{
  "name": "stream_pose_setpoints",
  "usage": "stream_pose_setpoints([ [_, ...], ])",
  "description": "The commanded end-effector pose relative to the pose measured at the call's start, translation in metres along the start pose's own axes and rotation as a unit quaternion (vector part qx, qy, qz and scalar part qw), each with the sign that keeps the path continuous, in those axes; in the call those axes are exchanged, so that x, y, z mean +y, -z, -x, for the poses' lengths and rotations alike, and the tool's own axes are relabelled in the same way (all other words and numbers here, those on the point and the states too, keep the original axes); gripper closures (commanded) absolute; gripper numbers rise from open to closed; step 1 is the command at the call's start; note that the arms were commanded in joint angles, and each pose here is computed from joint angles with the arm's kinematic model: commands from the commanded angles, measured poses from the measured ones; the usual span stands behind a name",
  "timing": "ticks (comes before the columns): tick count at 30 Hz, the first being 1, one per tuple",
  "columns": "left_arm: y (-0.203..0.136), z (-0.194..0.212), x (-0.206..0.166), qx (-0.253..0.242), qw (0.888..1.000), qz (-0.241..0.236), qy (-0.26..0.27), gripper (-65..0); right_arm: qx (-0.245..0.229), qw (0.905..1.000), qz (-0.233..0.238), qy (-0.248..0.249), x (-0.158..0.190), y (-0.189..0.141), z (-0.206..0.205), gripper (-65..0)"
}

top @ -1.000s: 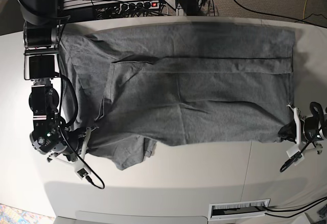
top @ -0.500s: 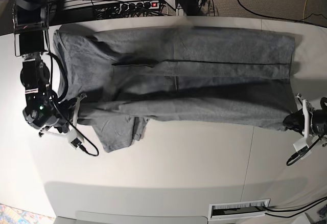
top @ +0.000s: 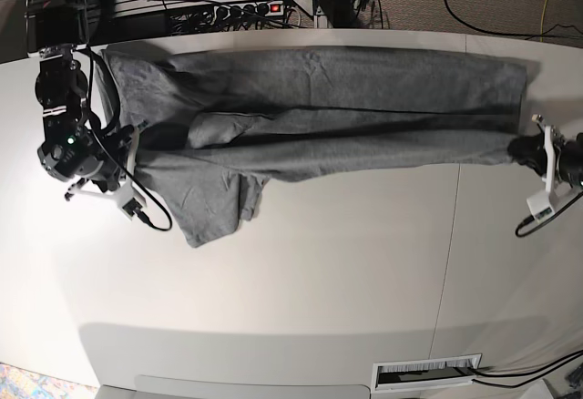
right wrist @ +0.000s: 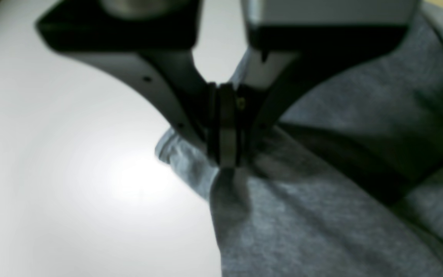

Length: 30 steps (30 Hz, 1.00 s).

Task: Fold the T-shirt properly
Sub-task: 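Lay the folded strip down and release both grippers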

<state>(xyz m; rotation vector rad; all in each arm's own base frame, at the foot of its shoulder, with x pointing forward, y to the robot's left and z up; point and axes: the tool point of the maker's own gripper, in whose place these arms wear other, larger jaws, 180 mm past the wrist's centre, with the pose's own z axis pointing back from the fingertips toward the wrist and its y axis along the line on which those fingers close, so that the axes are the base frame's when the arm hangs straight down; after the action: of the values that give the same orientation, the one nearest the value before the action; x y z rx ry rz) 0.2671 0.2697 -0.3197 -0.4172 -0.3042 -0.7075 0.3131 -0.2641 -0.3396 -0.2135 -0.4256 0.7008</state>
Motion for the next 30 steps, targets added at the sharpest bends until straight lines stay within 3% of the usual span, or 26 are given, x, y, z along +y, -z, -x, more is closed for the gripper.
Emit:
stream_pose_setpoints([
  [1,-0.013,-0.001,0.005,-0.003,1.0,-0.011,-0.002,0.0,-0.005,0.9997,0.023,0.002,-0.015,-0.01,0.001,0.0],
  [14,0.01,0.034,-0.013,0.032,0.999,0.022,-0.026,0.0,0.015,0.9998,-0.001,0.014,0.018,-0.019,0.044,0.0],
  [20,0.022,0.046,-0.025,0.042,0.998,0.042,-0.036,0.0,0.033,0.9994,0.008,0.009,0.018,-0.018,0.053,0.0],
  [24,0.027,0.061,-0.026,0.065,0.996,0.039,-0.035,-25.2,0.036,0.9992,0.013,0.007,0.016,-0.018,0.054,0.0],
  [30,0.027,0.058,-0.005,0.058,0.998,-0.018,0.002,-26.0,0.037,0.9992,0.013,0.007,0.016,-0.018,0.054,0.0],
])
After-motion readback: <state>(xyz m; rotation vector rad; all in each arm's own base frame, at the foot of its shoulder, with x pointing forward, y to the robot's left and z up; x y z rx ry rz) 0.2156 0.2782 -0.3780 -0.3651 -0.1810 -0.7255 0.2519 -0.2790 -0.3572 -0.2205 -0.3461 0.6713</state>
